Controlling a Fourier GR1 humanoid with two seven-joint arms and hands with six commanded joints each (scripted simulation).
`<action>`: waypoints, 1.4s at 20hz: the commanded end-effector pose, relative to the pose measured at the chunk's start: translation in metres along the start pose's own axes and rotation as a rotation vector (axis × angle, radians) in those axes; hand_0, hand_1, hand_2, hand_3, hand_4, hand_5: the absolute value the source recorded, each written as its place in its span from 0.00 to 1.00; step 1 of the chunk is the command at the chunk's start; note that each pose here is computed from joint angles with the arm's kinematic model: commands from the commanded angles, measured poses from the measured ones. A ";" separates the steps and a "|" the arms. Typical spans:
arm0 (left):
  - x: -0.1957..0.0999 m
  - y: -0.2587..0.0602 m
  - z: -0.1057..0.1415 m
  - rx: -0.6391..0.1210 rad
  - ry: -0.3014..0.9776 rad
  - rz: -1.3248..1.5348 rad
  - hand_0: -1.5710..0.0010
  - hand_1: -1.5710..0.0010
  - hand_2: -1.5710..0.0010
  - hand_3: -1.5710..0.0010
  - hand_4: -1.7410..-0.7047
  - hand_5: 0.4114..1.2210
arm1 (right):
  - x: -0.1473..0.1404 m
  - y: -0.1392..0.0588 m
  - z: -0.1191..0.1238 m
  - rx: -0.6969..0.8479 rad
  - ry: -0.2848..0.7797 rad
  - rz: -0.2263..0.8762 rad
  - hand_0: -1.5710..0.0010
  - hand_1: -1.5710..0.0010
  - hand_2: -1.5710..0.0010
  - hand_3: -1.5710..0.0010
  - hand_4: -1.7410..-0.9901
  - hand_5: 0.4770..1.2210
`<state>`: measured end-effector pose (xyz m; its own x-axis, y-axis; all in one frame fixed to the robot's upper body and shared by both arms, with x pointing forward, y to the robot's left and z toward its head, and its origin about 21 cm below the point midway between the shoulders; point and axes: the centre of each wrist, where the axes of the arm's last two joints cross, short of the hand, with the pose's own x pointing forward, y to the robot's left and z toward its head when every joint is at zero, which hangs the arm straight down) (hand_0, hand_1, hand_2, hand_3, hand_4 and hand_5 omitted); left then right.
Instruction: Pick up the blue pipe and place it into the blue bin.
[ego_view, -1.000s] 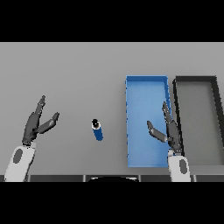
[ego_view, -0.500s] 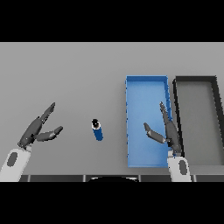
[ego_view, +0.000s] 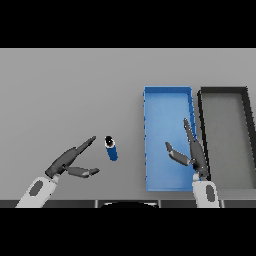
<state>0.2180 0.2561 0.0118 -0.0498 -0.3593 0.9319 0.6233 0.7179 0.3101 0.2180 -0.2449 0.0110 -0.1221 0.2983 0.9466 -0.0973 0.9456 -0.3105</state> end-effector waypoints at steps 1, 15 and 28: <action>0.001 -0.001 -0.006 -0.006 0.009 0.000 1.00 1.00 1.00 1.00 0.58 0.05 | 0.002 0.001 -0.003 -0.006 -0.003 -0.005 1.00 1.00 1.00 1.00 0.71 0.19; -0.006 -0.045 -0.078 -0.010 -0.028 -0.011 1.00 1.00 1.00 1.00 0.67 0.01 | 0.001 -0.005 0.002 -0.027 -0.015 0.002 1.00 1.00 1.00 1.00 0.69 0.23; -0.004 -0.076 -0.099 -0.032 -0.152 0.204 0.32 0.27 0.23 0.24 0.16 0.80 | 0.000 -0.006 0.005 -0.016 -0.023 -0.003 1.00 1.00 1.00 1.00 0.68 0.25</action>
<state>0.2481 0.1436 -0.0343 -0.0371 -0.1086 0.9934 0.6586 0.7449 0.1060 0.2132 -0.2514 0.0127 -0.1474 0.2921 0.9450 -0.0816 0.9486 -0.3059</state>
